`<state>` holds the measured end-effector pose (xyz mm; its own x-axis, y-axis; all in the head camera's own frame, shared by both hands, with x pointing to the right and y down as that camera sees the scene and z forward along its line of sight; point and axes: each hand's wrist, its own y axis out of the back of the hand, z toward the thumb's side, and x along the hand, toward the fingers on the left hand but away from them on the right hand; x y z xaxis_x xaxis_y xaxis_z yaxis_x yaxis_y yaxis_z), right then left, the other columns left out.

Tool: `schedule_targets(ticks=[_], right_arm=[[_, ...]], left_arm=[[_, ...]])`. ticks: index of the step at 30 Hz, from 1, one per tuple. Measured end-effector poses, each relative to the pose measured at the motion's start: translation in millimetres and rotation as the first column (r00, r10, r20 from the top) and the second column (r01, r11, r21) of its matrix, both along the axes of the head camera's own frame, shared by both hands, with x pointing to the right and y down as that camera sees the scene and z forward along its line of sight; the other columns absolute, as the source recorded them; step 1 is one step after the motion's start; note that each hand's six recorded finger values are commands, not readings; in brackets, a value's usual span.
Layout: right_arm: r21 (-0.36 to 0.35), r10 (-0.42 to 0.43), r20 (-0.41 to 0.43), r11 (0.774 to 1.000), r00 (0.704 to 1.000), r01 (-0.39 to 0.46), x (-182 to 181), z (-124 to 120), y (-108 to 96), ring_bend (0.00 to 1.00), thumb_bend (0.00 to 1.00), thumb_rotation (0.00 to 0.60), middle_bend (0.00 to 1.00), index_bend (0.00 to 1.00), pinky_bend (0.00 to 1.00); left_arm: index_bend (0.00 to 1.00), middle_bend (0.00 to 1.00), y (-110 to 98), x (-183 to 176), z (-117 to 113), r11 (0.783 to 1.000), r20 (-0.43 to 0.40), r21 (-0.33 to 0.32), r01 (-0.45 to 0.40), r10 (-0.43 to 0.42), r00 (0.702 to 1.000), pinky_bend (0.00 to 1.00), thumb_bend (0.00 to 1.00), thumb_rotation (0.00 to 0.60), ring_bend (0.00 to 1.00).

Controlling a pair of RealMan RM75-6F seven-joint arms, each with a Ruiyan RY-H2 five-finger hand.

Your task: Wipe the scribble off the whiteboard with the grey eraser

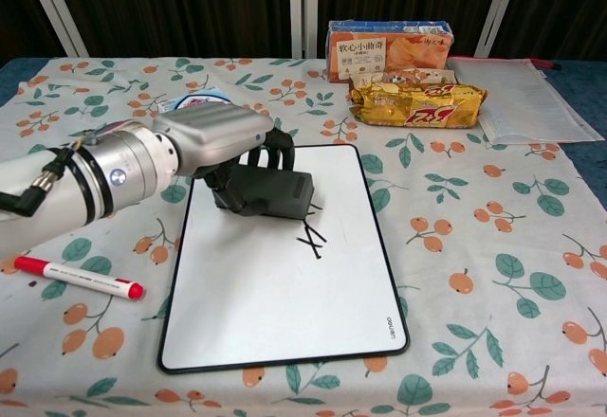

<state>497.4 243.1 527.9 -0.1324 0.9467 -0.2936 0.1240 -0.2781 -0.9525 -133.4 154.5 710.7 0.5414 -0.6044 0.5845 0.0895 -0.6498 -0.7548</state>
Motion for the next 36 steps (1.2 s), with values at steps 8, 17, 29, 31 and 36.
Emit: schedule_targets(ticks=[8, 17, 29, 31, 36], right_arm=[[-0.007, -0.010, 0.007, 1.000, 1.000, 0.010, -4.7, 1.2, -0.5, 0.00, 0.25, 0.600, 0.00, 0.00, 0.00], [-0.005, -0.008, 0.007, 1.000, 1.000, 0.008, -4.4, -0.4, -0.6, 0.00, 0.25, 0.600, 0.00, 0.00, 0.00], [-0.008, -0.008, 0.008, 1.000, 1.000, 0.008, -3.9, 1.4, 0.0, 0.00, 0.25, 0.600, 0.00, 0.00, 0.00], [-0.008, -0.010, 0.010, 1.000, 1.000, 0.010, -4.6, 1.9, 0.0, 0.00, 0.25, 0.600, 0.00, 0.00, 0.00], [-0.009, -0.008, 0.010, 1.000, 1.000, 0.008, -4.2, 2.5, 0.2, 0.00, 0.25, 0.600, 0.00, 0.00, 0.00]], left_arm=[[0.65, 0.61, -31.2, 1.1, 17.9, 0.998, 0.023, 0.015, 0.056, -0.056, 0.998, 0.54, 0.48, 0.600, 0.49], [0.65, 0.61, -33.8, 6.9, 22.4, 0.997, 0.013, -0.008, 0.075, -0.075, 0.997, 0.54, 0.48, 0.600, 0.49], [0.66, 0.61, 1.1, 22.9, 8.5, 0.999, -0.029, -0.034, -0.013, 0.012, 1.000, 0.54, 0.48, 0.600, 0.49], [0.66, 0.61, 7.5, 25.3, 5.4, 0.999, -0.038, -0.039, -0.026, 0.024, 0.999, 0.54, 0.48, 0.600, 0.49], [0.66, 0.62, 23.2, 29.7, -1.9, 0.997, -0.055, -0.049, -0.061, 0.059, 0.997, 0.54, 0.48, 0.600, 0.50]])
